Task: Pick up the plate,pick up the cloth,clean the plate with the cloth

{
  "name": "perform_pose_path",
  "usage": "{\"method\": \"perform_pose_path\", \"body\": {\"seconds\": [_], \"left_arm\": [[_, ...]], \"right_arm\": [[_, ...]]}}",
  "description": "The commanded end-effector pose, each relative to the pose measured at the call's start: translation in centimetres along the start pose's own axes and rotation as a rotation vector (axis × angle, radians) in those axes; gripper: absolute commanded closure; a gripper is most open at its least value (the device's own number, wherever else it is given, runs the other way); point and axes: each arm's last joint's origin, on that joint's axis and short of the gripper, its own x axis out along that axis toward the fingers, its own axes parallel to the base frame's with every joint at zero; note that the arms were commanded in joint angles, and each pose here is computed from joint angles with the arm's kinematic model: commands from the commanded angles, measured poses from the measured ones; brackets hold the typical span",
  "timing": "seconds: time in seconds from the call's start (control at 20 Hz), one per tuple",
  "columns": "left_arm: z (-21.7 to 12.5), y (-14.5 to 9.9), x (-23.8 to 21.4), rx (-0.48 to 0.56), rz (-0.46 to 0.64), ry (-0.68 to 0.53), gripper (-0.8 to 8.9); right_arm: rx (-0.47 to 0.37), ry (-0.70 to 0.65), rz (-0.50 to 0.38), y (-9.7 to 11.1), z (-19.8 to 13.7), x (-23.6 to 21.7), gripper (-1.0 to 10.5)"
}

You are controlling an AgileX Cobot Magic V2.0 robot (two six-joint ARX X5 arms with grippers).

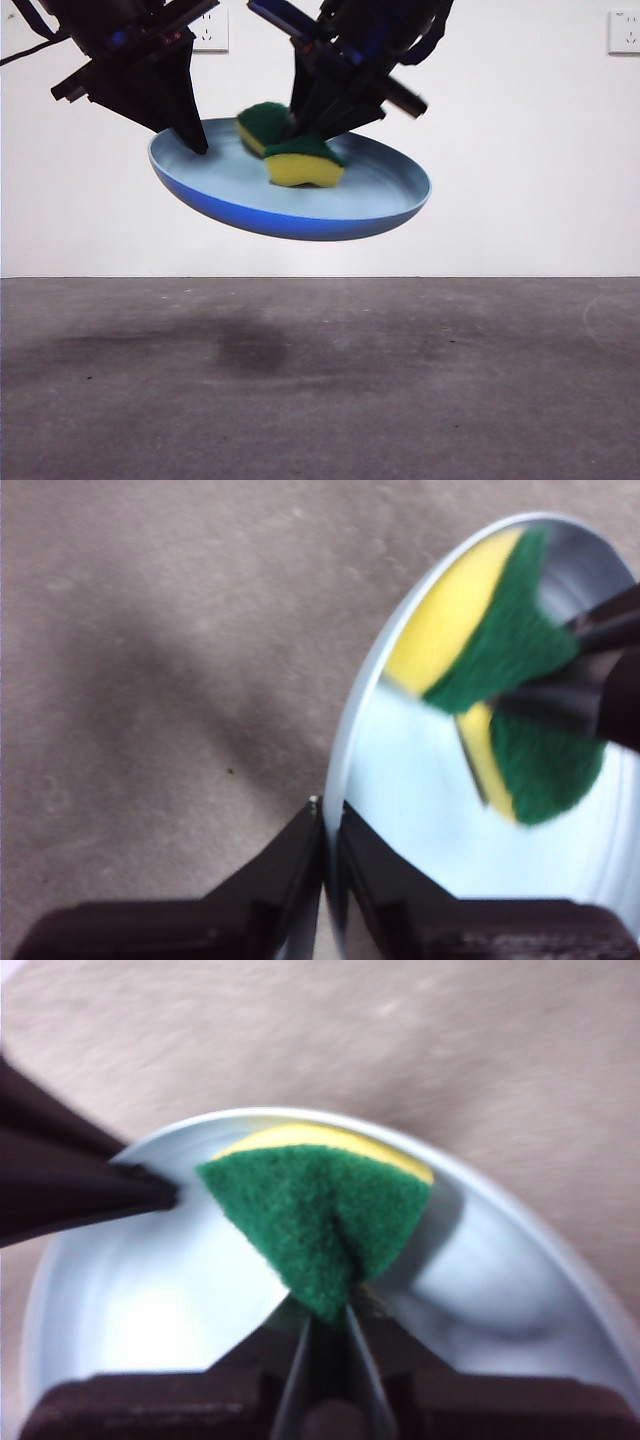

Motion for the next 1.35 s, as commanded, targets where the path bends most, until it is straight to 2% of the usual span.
{"method": "perform_pose_path", "body": {"seconds": [0.05,0.2,0.3,0.45,0.55,0.6,0.65,0.85,1.0,1.2,1.35], "left_arm": [[0.4,-0.2,0.2,0.0,-0.027,-0.046,8.22],[0.9,0.7,-0.1,-0.034,-0.008,-0.093,8.22],[1.0,1.4,-0.2,-0.051,0.008,-0.104,8.22],[0.4,2.5,-0.5,-0.084,0.033,-0.045,8.22],[-0.3,2.7,-0.5,-0.072,0.035,0.022,8.22],[-0.6,2.6,-0.5,-0.063,0.024,0.052,8.22],[-0.8,2.5,-0.5,-0.063,-0.011,0.075,8.22],[-1.0,1.9,-0.5,-0.05,-0.189,0.09,8.22],[-0.6,1.5,-0.5,-0.037,-0.252,0.061,8.22],[0.2,1.5,-0.5,-0.048,-0.253,-0.012,8.21],[1.1,1.6,-0.5,-0.069,-0.205,-0.103,8.22]], "right_arm": [[-0.004,0.051,0.064,0.8,-0.7,1.1,9.6],[-0.032,0.137,0.074,2.0,-1.7,1.2,9.6],[-0.054,0.231,0.029,1.9,-2.7,1.1,9.6],[-0.103,0.323,-0.206,1.1,-3.6,0.7,9.6],[-0.12,0.287,-0.369,0.3,-3.3,0.6,9.6],[-0.116,0.247,-0.416,-0.2,-2.9,0.6,9.6],[-0.106,0.195,-0.425,-0.5,-2.4,0.7,9.6],[-0.093,-0.003,-0.376,-0.4,-0.5,0.9,9.6],[-0.077,-0.077,-0.218,0.1,0.3,1.0,9.6],[-0.009,-0.058,-0.019,1.0,0.2,1.2,9.6],[-0.016,0.031,0.054,2.7,-0.8,1.4,9.6]]}}
